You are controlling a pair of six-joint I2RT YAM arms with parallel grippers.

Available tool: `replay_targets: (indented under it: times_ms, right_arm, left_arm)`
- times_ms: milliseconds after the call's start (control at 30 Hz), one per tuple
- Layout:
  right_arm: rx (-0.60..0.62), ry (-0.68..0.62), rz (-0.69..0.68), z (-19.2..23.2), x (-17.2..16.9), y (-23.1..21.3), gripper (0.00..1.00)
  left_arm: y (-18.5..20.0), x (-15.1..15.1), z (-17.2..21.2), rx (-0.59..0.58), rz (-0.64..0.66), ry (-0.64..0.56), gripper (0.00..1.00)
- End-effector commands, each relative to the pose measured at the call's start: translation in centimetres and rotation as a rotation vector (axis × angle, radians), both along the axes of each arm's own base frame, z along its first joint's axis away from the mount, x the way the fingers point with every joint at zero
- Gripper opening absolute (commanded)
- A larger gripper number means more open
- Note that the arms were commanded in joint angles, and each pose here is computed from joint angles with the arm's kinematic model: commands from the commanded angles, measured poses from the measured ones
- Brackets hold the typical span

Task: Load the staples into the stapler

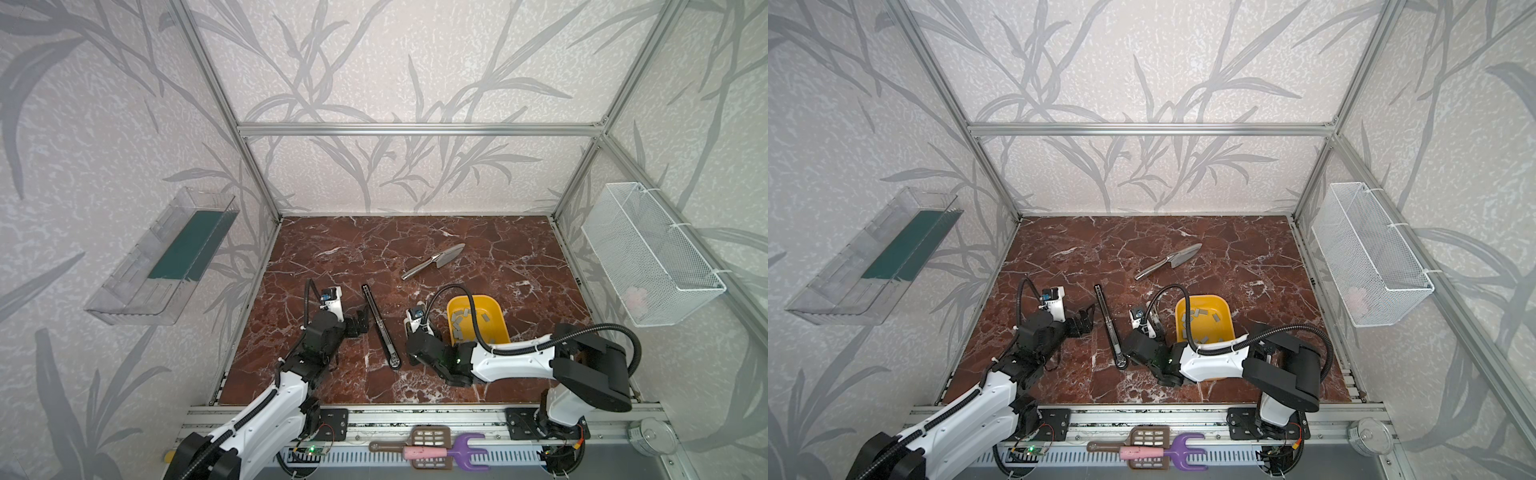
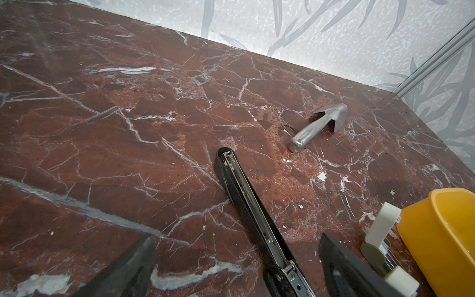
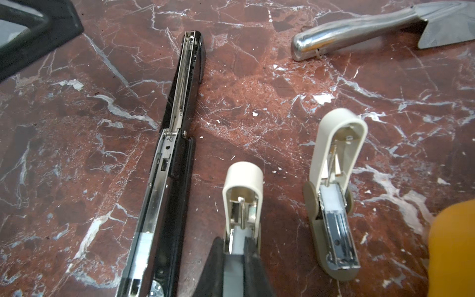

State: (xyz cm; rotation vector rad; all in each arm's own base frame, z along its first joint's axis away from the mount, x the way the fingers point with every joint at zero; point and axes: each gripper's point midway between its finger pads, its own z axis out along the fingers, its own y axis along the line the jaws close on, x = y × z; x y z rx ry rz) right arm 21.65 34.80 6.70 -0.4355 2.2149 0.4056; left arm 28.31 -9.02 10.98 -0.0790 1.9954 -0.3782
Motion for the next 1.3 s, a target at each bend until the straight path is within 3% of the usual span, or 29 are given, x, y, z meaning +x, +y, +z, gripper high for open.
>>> replay_targets:
  times_ms: [0, 1267]
  right_arm:
    - [-0.001, -0.016, -0.004, 0.5, 0.0, 0.1, 0.07]
    - [-0.027, 0.009, -0.008, -1.2, 0.0, 0.5, 0.07]
  left_arm:
    - [0.1, 0.5, 1.1, -0.009, 0.014, -0.026, 0.99]
    - [0.1, 0.5, 1.0, -0.008, 0.015, -0.024, 0.99]
